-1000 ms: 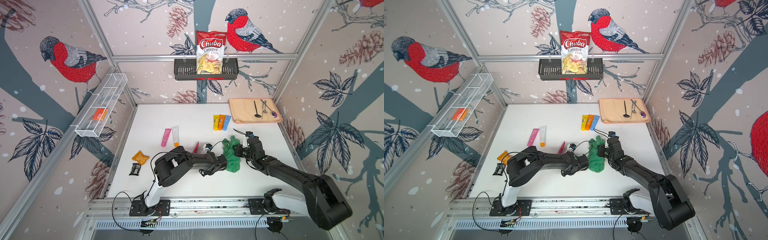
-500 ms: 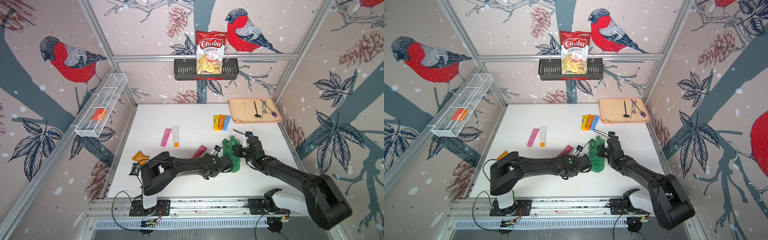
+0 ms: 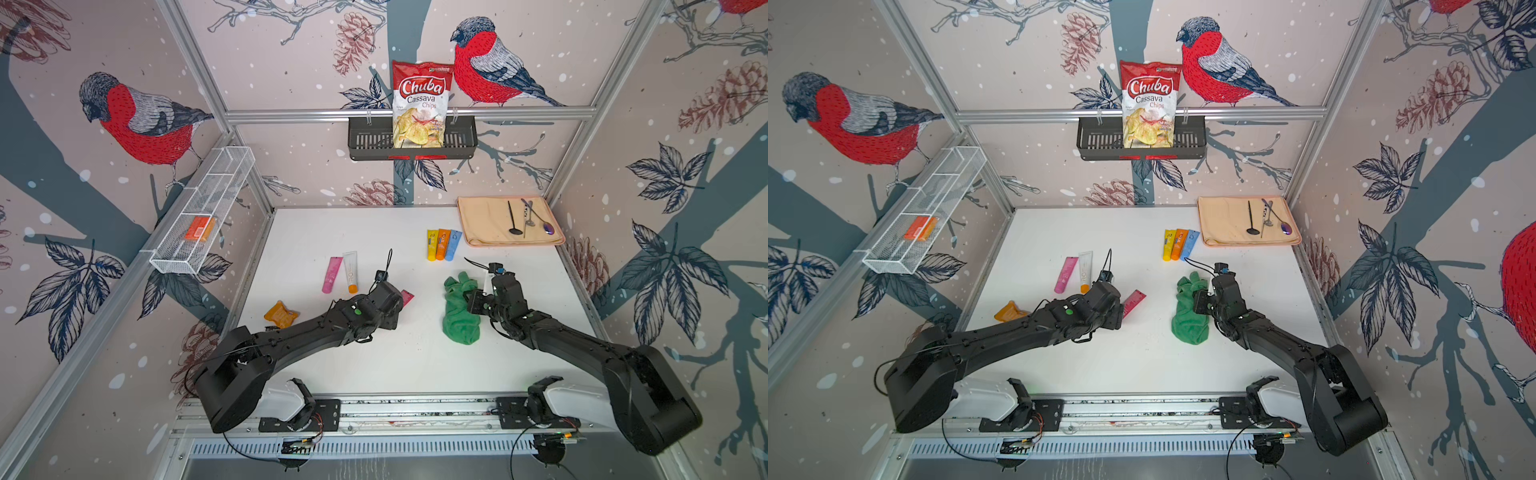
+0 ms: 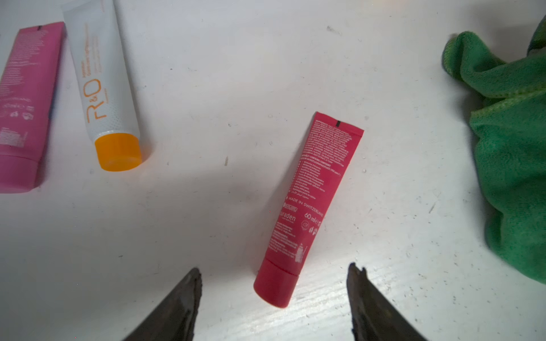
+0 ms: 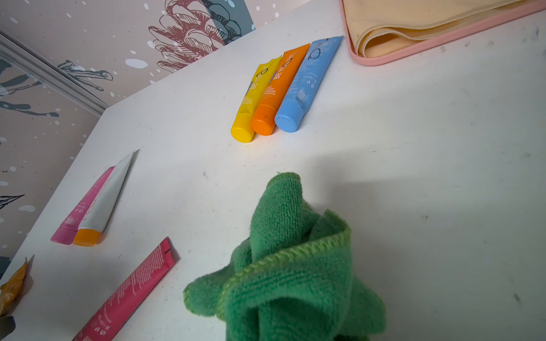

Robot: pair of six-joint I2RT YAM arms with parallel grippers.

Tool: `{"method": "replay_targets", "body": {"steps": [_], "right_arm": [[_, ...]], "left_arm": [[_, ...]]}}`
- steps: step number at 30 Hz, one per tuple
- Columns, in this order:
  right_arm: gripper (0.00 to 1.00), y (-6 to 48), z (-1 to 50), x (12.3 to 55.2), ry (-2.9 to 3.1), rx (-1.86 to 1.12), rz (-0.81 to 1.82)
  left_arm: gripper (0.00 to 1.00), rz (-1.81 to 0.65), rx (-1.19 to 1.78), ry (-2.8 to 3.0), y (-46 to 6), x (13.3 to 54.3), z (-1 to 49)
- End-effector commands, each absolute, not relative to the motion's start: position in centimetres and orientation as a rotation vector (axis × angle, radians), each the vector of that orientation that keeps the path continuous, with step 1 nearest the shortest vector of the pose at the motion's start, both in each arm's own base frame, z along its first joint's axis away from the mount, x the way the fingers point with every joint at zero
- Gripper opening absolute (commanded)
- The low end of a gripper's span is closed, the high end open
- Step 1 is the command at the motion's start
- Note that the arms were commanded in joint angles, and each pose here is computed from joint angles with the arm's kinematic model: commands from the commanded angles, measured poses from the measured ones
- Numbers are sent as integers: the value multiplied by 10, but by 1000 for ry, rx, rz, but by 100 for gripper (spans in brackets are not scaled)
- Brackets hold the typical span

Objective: Wipe the surface of the toothpaste tube
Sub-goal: Adjust the toothpaste at the center of the board.

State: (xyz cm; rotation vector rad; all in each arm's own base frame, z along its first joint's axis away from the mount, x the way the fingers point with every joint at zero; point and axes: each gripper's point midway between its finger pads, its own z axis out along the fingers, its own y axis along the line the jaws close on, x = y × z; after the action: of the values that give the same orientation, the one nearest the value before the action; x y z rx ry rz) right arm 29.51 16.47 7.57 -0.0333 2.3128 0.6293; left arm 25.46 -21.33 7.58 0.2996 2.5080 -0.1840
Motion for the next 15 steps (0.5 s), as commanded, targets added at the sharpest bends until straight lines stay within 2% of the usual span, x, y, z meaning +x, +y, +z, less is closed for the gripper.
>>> {"method": "replay_targets", "body": {"steps": [1,4,9,15], "right_arm": [[11,172,84,299,2283,-40,668],[11,173,83,300,2284,-44,674],[10,177,86,300,2279,-57,692],[11,195,98,292,2265,-120,777]], "left_arm": [[74,-274,359,2470,-227,258,74],[72,-265,377,2460,-224,256,64],[53,-232,386,2479,-219,259,47],[45,-269,454,2510,-232,257,33]]}}
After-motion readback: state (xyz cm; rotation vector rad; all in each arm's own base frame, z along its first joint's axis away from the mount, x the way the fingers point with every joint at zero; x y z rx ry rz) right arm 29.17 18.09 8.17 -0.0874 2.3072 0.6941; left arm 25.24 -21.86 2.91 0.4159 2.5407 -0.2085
